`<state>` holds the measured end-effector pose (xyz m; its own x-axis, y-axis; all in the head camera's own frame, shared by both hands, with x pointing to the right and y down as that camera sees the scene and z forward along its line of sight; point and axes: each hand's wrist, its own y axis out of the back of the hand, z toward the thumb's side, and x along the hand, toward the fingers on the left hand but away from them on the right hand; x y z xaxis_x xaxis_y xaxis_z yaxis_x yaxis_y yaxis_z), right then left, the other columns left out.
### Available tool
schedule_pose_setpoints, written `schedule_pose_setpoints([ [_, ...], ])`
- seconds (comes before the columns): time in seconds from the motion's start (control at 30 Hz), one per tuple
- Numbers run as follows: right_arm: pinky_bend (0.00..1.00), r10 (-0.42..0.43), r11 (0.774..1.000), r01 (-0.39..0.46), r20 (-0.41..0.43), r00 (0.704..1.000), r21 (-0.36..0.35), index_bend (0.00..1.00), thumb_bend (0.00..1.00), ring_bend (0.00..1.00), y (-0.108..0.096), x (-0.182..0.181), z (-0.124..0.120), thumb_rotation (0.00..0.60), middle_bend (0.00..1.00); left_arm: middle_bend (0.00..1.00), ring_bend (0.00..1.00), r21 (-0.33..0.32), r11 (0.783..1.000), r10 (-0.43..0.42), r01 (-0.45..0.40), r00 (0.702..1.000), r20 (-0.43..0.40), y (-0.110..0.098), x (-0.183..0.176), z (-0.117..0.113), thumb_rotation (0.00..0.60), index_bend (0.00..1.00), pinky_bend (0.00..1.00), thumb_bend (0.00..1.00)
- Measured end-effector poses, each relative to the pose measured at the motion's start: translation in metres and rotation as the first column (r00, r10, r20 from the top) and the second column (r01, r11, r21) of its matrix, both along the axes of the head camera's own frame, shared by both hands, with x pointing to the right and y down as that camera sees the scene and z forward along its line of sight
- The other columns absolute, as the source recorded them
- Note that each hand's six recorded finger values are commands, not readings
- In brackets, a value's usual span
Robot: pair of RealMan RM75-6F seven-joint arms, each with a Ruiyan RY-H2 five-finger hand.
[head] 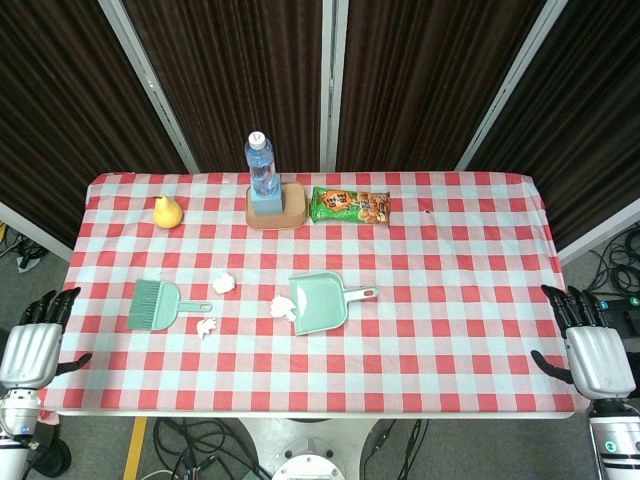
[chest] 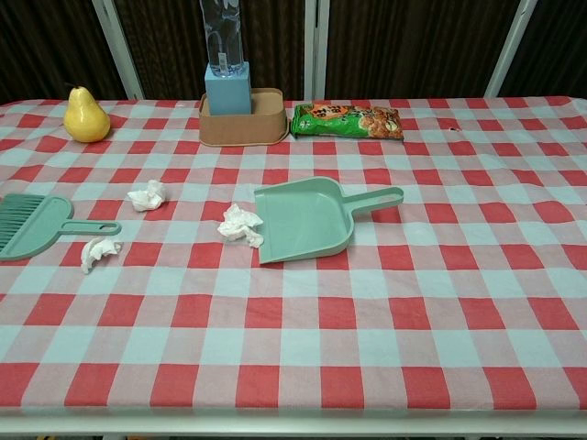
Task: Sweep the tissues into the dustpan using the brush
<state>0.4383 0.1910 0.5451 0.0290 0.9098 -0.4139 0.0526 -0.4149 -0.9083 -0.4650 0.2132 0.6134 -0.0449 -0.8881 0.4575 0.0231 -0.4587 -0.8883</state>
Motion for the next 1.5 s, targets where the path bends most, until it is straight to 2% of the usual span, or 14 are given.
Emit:
schedule_pose_setpoints([
  [0.27, 0.0, -0.006, 1.0, 0.006, 0.015, 1.0, 0.014, 0.0, 0.12, 0.0, -0.002, -0.003, -0.004, 0.6, 0.12, 0.11, 0.08, 0.04, 0.999, -0.001, 0.002, 1.0, -0.027, -0.003, 0.005, 0.002, 0.6, 0.06, 0.17, 0.0],
  [0.4, 0.0, -0.013, 1.0, 0.013, 0.019, 1.0, 0.023, 0.0, 0.12, 0.0, -0.006, -0.004, -0.008, 0.6, 0.12, 0.12, 0.11, 0.069, 0.997, 0.024, -0.02, 0.997, -0.07, -0.018, 0.015, 0.002, 0.6, 0.13, 0.18, 0.0],
  [0.47, 0.0, -0.02, 0.999, 0.019, 0.013, 1.0, 0.033, 0.0, 0.12, 0.0, -0.01, -0.005, -0.011, 0.6, 0.12, 0.17, 0.17, 0.086, 0.995, 0.053, -0.045, 0.994, -0.092, -0.03, 0.022, 0.004, 0.6, 0.17, 0.23, 0.0],
  [0.57, 0.0, -0.028, 0.998, 0.028, 0.001, 1.0, 0.048, 0.0, 0.12, 0.0, -0.015, -0.005, -0.016, 0.6, 0.11, 0.27, 0.28, 0.087, 0.992, 0.103, -0.094, 0.988, -0.115, -0.046, 0.034, 0.011, 0.6, 0.27, 0.38, 0.0],
  [0.67, 0.0, -0.031, 0.998, 0.032, -0.01, 0.999, 0.058, 0.0, 0.12, 0.0, -0.019, -0.007, -0.02, 0.6, 0.11, 0.34, 0.44, 0.051, 0.987, 0.155, -0.15, 0.98, -0.121, -0.06, 0.047, 0.026, 0.6, 0.32, 0.63, 0.01],
  [0.73, 0.0, -0.032, 0.998, 0.033, -0.011, 0.999, 0.061, 0.0, 0.12, 0.0, -0.02, -0.007, -0.022, 0.6, 0.11, 0.38, 0.52, 0.01, 0.982, 0.19, -0.19, 0.974, -0.121, -0.07, 0.056, 0.041, 0.6, 0.37, 0.72, 0.04],
  [0.83, 0.0, -0.029, 0.998, 0.03, -0.012, 1.0, 0.058, 0.0, 0.12, 0.0, -0.02, -0.007, -0.022, 0.6, 0.11, 0.42, 0.63, -0.055, 0.97, 0.23, -0.237, 0.966, -0.119, -0.081, 0.071, 0.065, 0.6, 0.4, 0.81, 0.09],
  [0.93, 0.0, -0.024, 0.998, 0.024, -0.016, 1.0, 0.054, 0.0, 0.12, 0.0, -0.019, -0.005, -0.022, 0.6, 0.11, 0.43, 0.69, -0.109, 0.959, 0.245, -0.26, 0.959, -0.14, -0.089, 0.088, 0.089, 0.6, 0.41, 0.85, 0.13],
  [1.1, 0.0, -0.016, 0.998, 0.017, -0.02, 1.0, 0.055, 0.0, 0.12, 0.0, -0.019, -0.003, -0.023, 0.6, 0.11, 0.43, 0.76, -0.145, 0.958, 0.217, -0.246, 0.958, -0.186, -0.095, 0.096, 0.109, 0.6, 0.41, 0.92, 0.13],
  [1.3, 0.0, -0.01, 0.999, 0.011, -0.017, 1.0, 0.047, 0.0, 0.12, 0.0, -0.016, -0.002, -0.02, 0.6, 0.11, 0.48, 0.8, -0.182, 0.939, 0.271, -0.292, 0.954, -0.129, -0.098, 0.104, 0.128, 0.6, 0.41, 0.96, 0.16],
  [1.5, 0.0, -0.001, 0.999, 0.002, -0.015, 1.0, 0.045, 0.0, 0.12, 0.0, -0.014, 0.001, -0.02, 0.6, 0.11, 0.51, 0.81, -0.226, 0.904, 0.362, -0.363, 0.931, -0.047, -0.096, 0.124, 0.139, 0.6, 0.44, 0.96, 0.22],
])
